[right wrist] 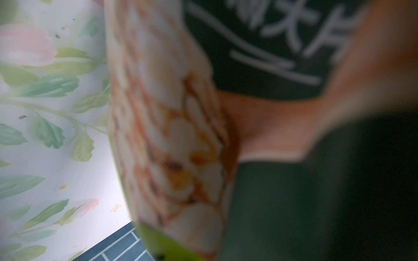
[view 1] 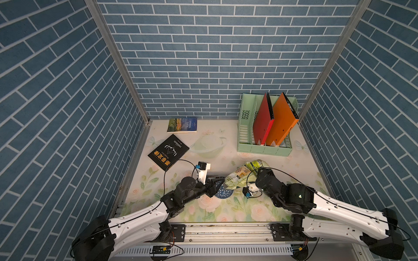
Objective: Pour the oats into the breakfast bowl
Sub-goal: Pour the oats into the bowl.
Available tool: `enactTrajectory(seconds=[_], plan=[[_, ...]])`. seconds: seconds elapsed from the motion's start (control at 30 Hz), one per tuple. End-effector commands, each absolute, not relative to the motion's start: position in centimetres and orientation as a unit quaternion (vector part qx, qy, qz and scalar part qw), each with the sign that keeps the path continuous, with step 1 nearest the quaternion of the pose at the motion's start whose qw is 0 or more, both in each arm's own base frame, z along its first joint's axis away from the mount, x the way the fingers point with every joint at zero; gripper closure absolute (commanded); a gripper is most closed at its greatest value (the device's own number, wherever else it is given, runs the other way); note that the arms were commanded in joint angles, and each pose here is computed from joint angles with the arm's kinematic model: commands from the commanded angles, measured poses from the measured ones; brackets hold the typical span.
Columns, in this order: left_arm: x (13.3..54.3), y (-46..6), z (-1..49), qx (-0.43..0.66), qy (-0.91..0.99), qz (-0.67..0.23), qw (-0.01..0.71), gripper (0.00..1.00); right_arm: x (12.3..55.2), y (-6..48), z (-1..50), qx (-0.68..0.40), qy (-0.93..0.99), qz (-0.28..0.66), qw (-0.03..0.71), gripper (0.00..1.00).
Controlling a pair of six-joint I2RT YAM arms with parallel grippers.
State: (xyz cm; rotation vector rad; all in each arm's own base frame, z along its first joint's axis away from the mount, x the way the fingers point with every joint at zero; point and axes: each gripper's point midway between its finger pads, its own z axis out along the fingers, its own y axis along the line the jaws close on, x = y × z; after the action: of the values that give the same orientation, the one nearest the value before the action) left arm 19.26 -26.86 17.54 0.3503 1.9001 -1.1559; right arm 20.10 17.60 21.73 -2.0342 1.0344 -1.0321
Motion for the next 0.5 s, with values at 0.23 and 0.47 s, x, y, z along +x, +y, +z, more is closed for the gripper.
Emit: enactTrajectory(seconds=[0.23,0.47], plan=[[18.49,-26.33,18.24,0.136,0.748,-0.48,0.437,0.49,21.12,17.29,25.62,-0.7,0.423,-0.429,0.384,1.0],[18.02,-26.06,18.87,0.136,0.74,-0.491,0.439,0.45,21.18,16.98,25.54,-0.691,0.425,-0.436,0.389,1.0]])
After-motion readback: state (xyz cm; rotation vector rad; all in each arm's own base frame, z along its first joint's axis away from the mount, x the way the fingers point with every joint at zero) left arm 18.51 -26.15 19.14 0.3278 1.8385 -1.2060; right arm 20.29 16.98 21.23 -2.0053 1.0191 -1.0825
